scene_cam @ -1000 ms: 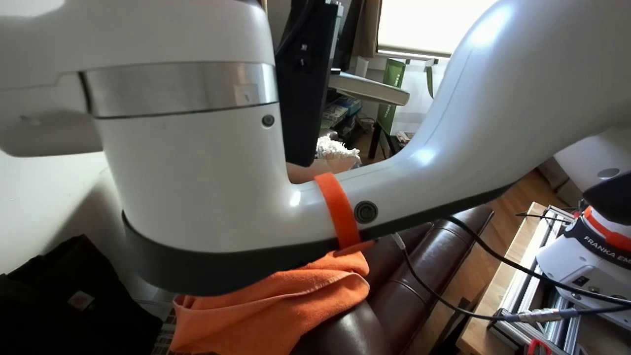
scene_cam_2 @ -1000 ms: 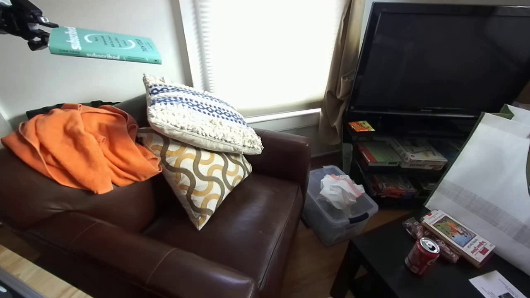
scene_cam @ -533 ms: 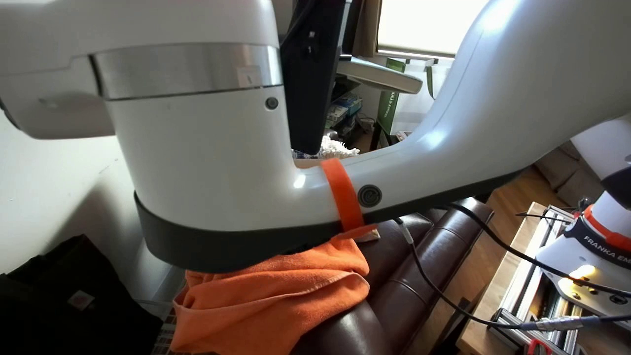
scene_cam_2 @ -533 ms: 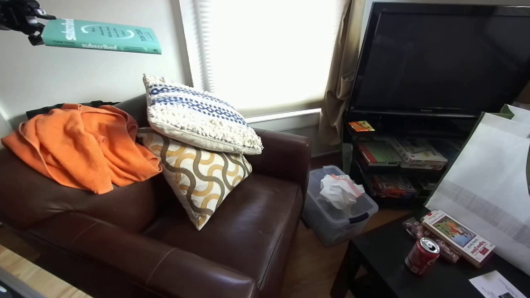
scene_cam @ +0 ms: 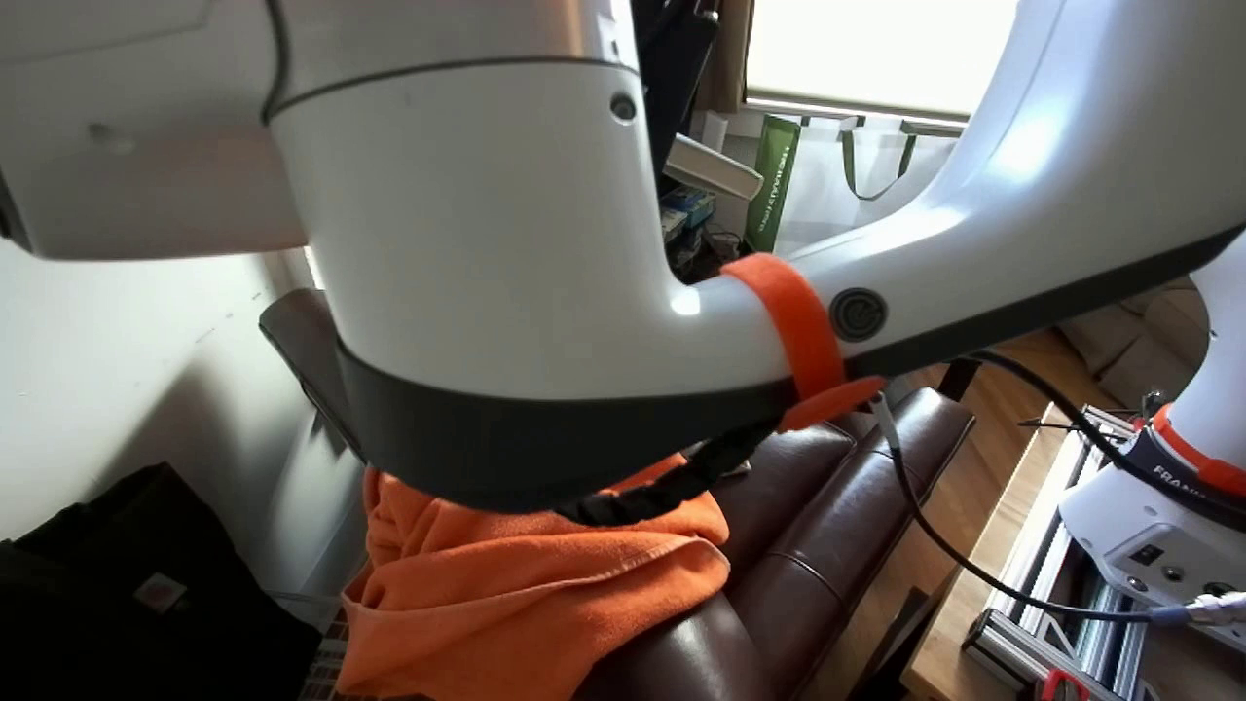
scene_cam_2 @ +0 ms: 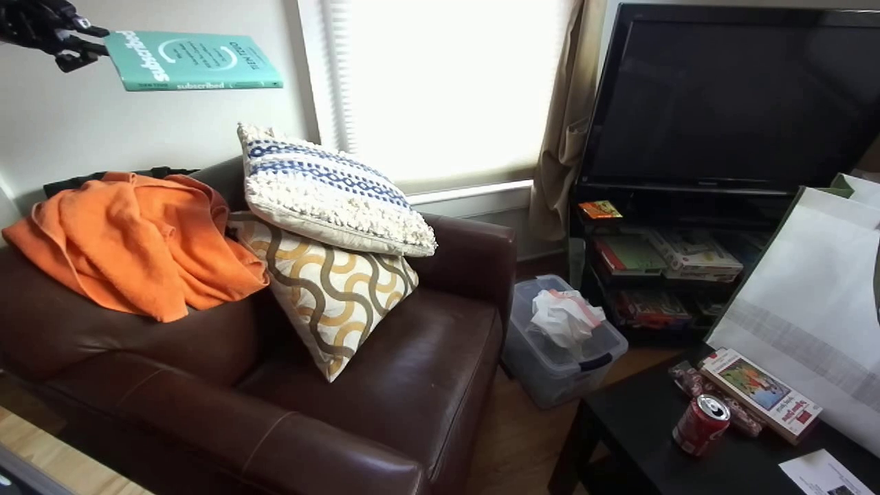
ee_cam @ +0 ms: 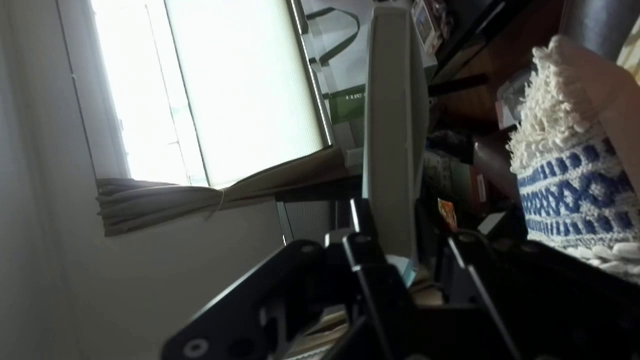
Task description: Move the book to the left on the sofa seat
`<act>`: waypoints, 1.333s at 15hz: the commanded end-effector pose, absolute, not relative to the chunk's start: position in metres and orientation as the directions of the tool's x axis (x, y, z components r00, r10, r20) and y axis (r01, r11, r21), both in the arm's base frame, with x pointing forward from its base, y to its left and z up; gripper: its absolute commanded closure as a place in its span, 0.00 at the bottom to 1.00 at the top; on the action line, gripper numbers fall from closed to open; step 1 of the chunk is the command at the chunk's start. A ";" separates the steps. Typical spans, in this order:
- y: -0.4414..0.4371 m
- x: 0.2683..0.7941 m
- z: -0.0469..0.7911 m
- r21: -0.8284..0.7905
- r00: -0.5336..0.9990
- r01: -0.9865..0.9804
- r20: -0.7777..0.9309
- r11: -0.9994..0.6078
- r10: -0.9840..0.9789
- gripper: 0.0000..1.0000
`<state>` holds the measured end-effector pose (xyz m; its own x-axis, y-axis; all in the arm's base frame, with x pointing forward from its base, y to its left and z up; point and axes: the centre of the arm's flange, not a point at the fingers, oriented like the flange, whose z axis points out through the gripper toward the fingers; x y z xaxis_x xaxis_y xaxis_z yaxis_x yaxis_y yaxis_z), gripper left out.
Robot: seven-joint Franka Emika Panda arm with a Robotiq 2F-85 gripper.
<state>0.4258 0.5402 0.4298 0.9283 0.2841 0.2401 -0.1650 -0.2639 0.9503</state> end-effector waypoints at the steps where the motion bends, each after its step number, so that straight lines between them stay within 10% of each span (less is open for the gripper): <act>1: 0.474 0.392 0.413 0.912 0.889 -0.227 0.337 -0.341 0.311 0.94; 20: 0.463 0.388 0.391 0.884 0.908 -0.263 0.362 -0.386 0.210 0.74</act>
<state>0.3880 0.4629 0.3914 0.9083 0.2102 0.3616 -0.2628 -0.3856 0.8845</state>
